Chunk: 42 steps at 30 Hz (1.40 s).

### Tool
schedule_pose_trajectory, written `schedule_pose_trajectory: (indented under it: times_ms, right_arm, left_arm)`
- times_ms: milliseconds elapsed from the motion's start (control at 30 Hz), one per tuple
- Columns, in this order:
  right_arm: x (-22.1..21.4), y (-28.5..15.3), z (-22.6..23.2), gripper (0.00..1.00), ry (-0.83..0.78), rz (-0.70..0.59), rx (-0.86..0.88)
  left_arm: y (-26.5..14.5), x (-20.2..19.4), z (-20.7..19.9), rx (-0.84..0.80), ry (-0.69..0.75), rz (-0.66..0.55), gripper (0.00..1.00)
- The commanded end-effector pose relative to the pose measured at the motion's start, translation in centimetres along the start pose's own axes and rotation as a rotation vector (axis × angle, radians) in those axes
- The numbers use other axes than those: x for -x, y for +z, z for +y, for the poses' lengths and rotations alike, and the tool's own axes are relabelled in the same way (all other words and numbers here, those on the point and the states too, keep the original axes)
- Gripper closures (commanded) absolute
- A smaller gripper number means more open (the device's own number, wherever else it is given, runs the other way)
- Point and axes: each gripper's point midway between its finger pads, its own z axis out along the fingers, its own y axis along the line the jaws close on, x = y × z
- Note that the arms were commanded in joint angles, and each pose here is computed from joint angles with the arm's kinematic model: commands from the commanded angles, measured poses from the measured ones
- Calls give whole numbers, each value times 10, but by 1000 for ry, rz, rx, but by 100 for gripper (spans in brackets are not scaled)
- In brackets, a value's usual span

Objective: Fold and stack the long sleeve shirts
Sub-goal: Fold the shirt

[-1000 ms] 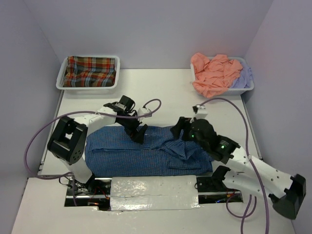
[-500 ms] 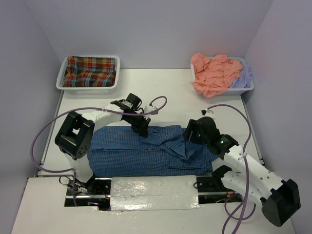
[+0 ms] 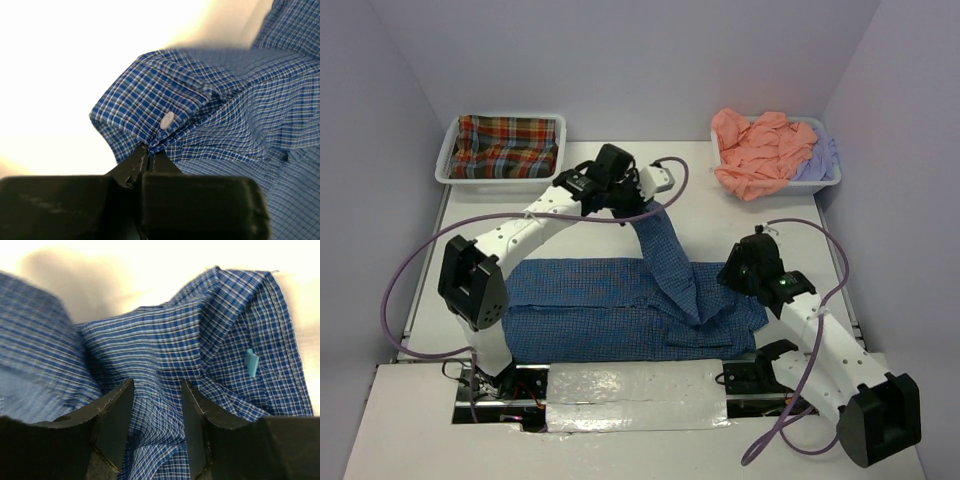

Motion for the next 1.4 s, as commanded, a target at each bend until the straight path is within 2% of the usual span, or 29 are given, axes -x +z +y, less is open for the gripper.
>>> schedule_pose_trajectory:
  times_ms: [0, 67, 167, 267, 433, 533, 567, 600, 633, 700, 800, 967, 1033, 1167, 1233, 1367]
  right_arm:
    - [-2, 3, -5, 51, 3, 41, -13]
    - [5, 1, 2, 52, -21, 28, 13]
    - [18, -14, 21, 53, -94, -23, 127]
    - [35, -36, 36, 50, -164, -113, 206]
    - [69, -101, 81, 40, -330, -366, 452]
    - [67, -117, 108, 37, -418, -397, 539]
    - [71, -114, 109, 37, -432, -417, 493]
    - [72, -108, 119, 37, -469, -408, 464]
    - [54, -114, 139, 36, -566, -395, 497]
    - [65, -105, 150, 35, -671, -477, 356]
    - [62, -113, 181, 35, -825, -603, 332]
    - [55, -101, 201, 36, -995, -659, 258]
    - [58, -95, 200, 36, -1060, -686, 159]
    - [77, -86, 194, 36, -1085, -746, -62]
    - [75, -74, 194, 36, -1106, -719, -104]
    - [87, -63, 186, 37, -1032, -697, -145]
  left_arm:
    - [-36, 40, -3, 129, 208, -15, 100]
    - [-45, 53, -20, 114, 259, -19, 100]
    - [-52, 53, -54, 1, 227, -13, 100]
    - [-52, 48, -70, -66, 117, 7, 100]
    - [-51, 60, -86, -142, -67, -62, 100]
    - [-52, 77, -77, -145, -183, -117, 100]
    - [-50, 79, -74, -155, -216, -127, 100]
    - [-53, 82, -66, -160, -320, -140, 100]
    - [-55, 88, -68, -205, -354, -164, 100]
    - [-57, 91, -62, -228, -434, -187, 100]
    - [-60, 93, -61, -236, -471, -206, 100]
    - [-60, 94, -57, -225, -467, -211, 100]
    - [-59, 92, -56, -226, -466, -205, 100]
    - [-58, 86, -62, -253, -462, -188, 100]
    - [-60, 86, -62, -252, -460, -191, 100]
    - [-62, 82, -64, -259, -454, -187, 100]
